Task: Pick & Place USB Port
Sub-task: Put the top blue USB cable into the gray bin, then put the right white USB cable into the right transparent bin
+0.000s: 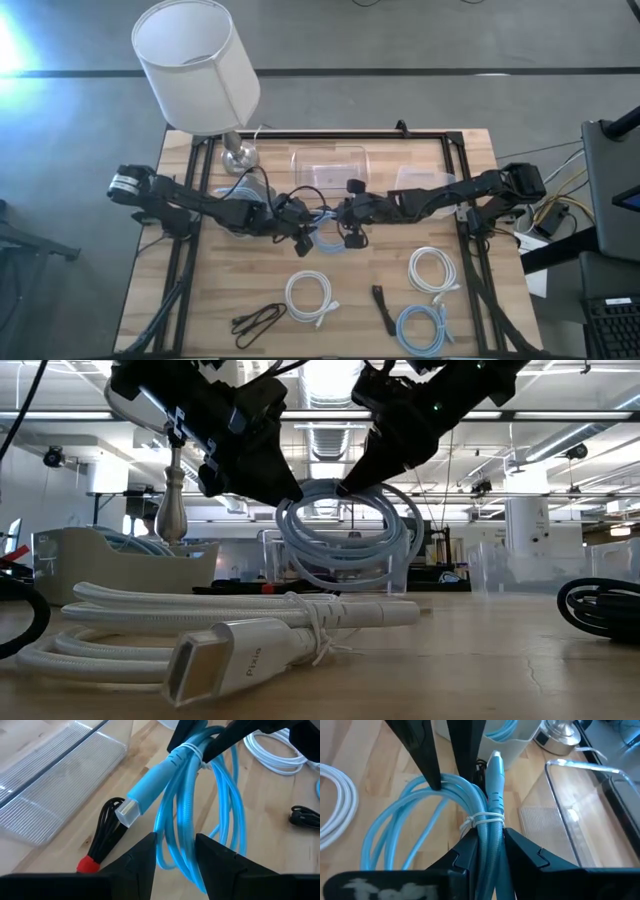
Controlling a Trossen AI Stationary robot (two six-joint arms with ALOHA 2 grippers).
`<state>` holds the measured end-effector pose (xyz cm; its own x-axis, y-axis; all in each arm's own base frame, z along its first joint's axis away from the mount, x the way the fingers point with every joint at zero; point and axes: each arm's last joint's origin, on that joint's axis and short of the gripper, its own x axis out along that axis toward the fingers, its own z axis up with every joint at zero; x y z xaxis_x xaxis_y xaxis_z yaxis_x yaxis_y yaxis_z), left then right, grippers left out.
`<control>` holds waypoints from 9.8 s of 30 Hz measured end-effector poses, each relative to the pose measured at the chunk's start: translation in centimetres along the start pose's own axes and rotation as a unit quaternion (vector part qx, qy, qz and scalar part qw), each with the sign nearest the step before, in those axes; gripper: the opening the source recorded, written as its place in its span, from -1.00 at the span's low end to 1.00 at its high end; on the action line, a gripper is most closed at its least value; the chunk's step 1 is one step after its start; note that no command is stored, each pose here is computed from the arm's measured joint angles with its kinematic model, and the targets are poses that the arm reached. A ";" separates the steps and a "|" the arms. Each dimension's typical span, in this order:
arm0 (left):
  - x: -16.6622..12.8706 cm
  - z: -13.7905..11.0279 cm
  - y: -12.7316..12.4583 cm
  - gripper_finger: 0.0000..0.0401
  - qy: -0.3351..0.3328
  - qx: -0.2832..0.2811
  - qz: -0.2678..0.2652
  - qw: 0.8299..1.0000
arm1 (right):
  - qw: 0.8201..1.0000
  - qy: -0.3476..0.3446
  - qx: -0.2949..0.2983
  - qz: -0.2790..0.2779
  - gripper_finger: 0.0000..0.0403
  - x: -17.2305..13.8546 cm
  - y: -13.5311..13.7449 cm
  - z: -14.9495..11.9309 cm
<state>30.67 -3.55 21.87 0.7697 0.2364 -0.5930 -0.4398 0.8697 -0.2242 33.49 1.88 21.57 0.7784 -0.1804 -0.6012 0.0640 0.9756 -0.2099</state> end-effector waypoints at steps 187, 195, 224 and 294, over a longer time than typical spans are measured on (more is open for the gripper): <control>-10.0 3.0 0.5 -0.36 0.002 0.150 0.127 0.981 | 0.828 0.468 0.307 -0.032 -0.05 -10.5 4.2 -16.6; -10.0 3.0 0.5 -0.37 0.001 0.156 0.129 0.979 | 0.818 0.463 0.337 -0.047 -0.29 -10.3 4.2 -17.2; -10.0 3.0 0.5 -0.37 0.001 0.157 0.130 0.979 | 0.917 0.298 0.227 -0.136 -0.86 -13.4 2.5 -6.1; -9.5 2.1 0.9 -0.37 0.005 0.165 0.148 0.975 | 0.734 0.386 0.222 -0.512 -0.28 -11.6 -7.0 -12.9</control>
<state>23.95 -4.07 28.95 0.6261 0.4950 -0.6024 -0.4670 0.8568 0.2187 15.94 -4.51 20.07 -0.3950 -0.6984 -0.5968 0.7001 0.1918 -0.6878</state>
